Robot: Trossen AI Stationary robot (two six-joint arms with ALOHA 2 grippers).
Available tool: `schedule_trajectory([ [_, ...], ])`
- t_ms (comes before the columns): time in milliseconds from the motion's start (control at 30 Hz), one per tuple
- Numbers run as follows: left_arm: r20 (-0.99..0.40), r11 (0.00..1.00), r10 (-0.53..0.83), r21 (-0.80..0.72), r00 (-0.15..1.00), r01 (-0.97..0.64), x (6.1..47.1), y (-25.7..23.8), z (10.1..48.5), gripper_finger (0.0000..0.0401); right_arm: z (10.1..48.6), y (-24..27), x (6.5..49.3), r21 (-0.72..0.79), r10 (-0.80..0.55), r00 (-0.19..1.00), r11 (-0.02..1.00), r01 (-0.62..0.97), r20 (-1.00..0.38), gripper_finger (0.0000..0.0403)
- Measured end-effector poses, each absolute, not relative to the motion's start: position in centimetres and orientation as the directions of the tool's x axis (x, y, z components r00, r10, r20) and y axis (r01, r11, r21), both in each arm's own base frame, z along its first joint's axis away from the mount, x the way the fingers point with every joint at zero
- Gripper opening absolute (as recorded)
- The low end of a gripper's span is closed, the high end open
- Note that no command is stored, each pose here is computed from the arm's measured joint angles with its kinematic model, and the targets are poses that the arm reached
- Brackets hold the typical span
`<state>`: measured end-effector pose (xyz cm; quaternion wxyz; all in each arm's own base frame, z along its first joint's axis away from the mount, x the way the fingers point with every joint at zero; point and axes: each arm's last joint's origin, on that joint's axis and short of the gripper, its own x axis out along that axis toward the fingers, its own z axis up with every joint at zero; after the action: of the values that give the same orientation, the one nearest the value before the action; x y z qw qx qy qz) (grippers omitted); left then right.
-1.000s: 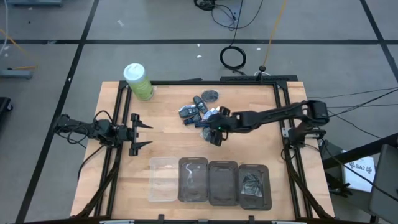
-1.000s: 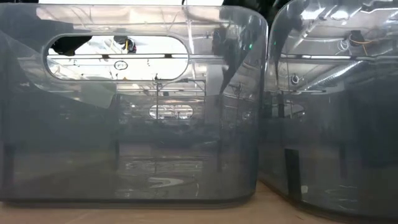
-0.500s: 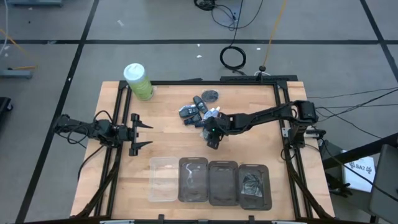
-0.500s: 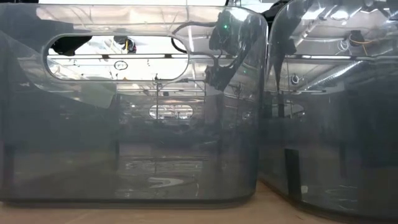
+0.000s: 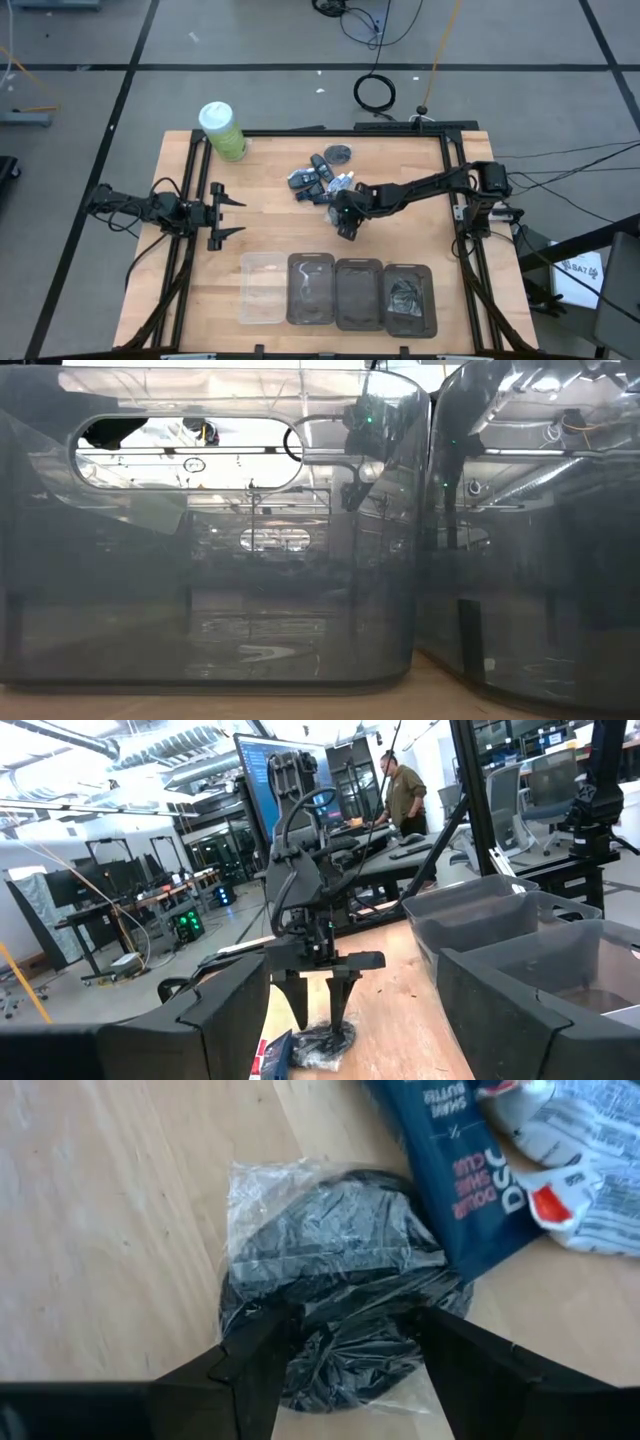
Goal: Pick & Place Travel size toiletries
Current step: Put the bottom black hairbrush into the right black bin
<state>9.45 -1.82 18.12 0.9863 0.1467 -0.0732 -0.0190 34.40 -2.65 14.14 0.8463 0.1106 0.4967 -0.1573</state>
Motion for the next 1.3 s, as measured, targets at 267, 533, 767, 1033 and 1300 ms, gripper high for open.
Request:
schedule_trajectory([
  [267, 0.139, 0.956, -0.059, 0.292, 0.989, 0.016, 9.4, -1.8, 18.1, 0.0283, 13.1, -2.6, 33.5, 0.025, -0.156, 0.432, 0.923, 0.384, -0.888, 0.0189],
  [533, 0.139, 0.956, -0.059, 0.292, 0.989, 0.016, 9.4, -1.8, 18.1, 0.0283, 13.0, -2.5, 33.4, 0.042, -0.132, 0.430, 0.927, 0.372, -0.893, 0.0140],
  [767, 0.139, 0.956, -0.059, 0.292, 0.989, 0.016, 9.4, -1.8, 18.1, 0.0283, 13.0, -2.5, 33.4, 0.041, -0.127, 0.426, 0.931, 0.362, -0.896, 0.0091],
  [1033, 0.139, 0.956, -0.059, 0.292, 0.989, 0.016, 9.5, -1.8, 18.1, 0.0283, 12.9, -2.5, 33.3, 0.036, -0.123, 0.424, 0.937, 0.348, -0.897, 0.0036],
  [1300, 0.139, 0.956, -0.059, 0.292, 0.989, 0.016, 9.5, -1.8, 18.1, 0.0283, 12.9, -2.5, 33.3, 0.023, -0.123, 0.424, 0.946, 0.322, -0.897, 0.0003],
])
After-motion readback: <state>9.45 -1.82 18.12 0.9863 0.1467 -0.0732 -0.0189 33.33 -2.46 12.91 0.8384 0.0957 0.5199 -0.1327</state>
